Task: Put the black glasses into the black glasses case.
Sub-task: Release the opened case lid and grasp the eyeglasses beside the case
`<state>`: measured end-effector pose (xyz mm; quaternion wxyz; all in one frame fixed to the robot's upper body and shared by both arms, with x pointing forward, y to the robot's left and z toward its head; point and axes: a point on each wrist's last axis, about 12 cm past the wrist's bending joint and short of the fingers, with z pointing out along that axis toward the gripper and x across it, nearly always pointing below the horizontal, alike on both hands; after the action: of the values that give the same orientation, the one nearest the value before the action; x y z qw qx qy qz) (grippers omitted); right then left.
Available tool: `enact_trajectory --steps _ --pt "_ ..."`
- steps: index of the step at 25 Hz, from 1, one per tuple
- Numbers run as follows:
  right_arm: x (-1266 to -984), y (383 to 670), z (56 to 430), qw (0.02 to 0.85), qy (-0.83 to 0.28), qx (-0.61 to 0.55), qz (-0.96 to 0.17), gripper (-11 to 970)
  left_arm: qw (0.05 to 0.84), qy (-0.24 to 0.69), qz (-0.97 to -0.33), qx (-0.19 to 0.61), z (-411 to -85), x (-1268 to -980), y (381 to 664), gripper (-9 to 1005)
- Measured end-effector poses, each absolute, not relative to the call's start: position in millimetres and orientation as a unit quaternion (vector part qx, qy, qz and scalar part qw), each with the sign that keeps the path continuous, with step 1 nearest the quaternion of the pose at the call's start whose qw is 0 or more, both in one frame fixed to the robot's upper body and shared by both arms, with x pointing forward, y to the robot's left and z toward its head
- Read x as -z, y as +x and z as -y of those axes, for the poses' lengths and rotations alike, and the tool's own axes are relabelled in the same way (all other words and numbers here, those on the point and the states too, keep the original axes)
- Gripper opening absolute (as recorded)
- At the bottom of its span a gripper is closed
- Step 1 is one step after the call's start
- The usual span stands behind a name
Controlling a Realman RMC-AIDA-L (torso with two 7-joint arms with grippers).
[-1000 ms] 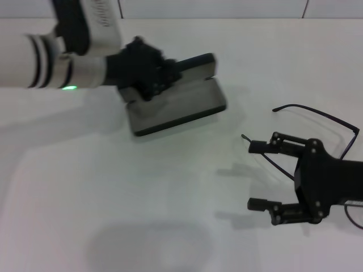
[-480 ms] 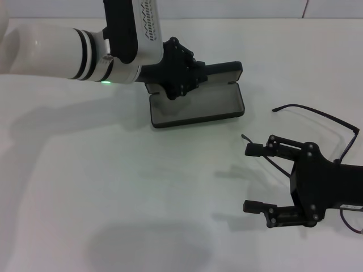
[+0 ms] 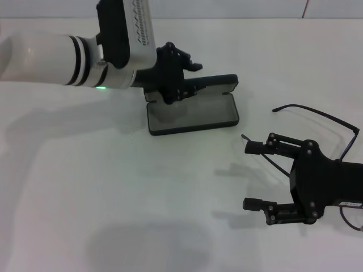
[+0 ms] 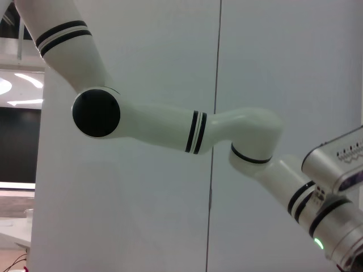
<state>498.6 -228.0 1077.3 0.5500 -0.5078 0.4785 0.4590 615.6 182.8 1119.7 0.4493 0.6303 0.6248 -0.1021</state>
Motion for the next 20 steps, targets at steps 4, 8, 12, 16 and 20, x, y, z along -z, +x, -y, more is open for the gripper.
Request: enact_trajectory --steps 4,8,12,16,20 --pt "-1076.1 498.6 227.6 0.55 -0.507 -0.457 -0.482 792 0.456 0.63 -0.619 0.108 -180.3 -1126.3 615.4 325" --pt "-1074.5 497.3 229.1 0.552 -0.502 -0.455 -0.486 791 0.489 0.598 -0.614 0.162 -180.2 -1137.0 607.6 435" --pt "-1080.1 504.4 235.3 0.583 -0.476 -0.44 -0.49 790 0.578 0.486 -0.581 0.302 -203.9 -1148.8 582.7 591" --pt "-1109.1 531.7 260.1 0.586 -0.475 -0.418 -0.507 789 0.613 0.347 -0.587 0.399 -229.7 -1120.6 556.8 734" --pt "-1165.3 559.5 282.5 0.482 -0.562 -0.393 -0.545 787 0.595 0.272 -0.629 0.419 -245.2 -1080.8 530.8 805"
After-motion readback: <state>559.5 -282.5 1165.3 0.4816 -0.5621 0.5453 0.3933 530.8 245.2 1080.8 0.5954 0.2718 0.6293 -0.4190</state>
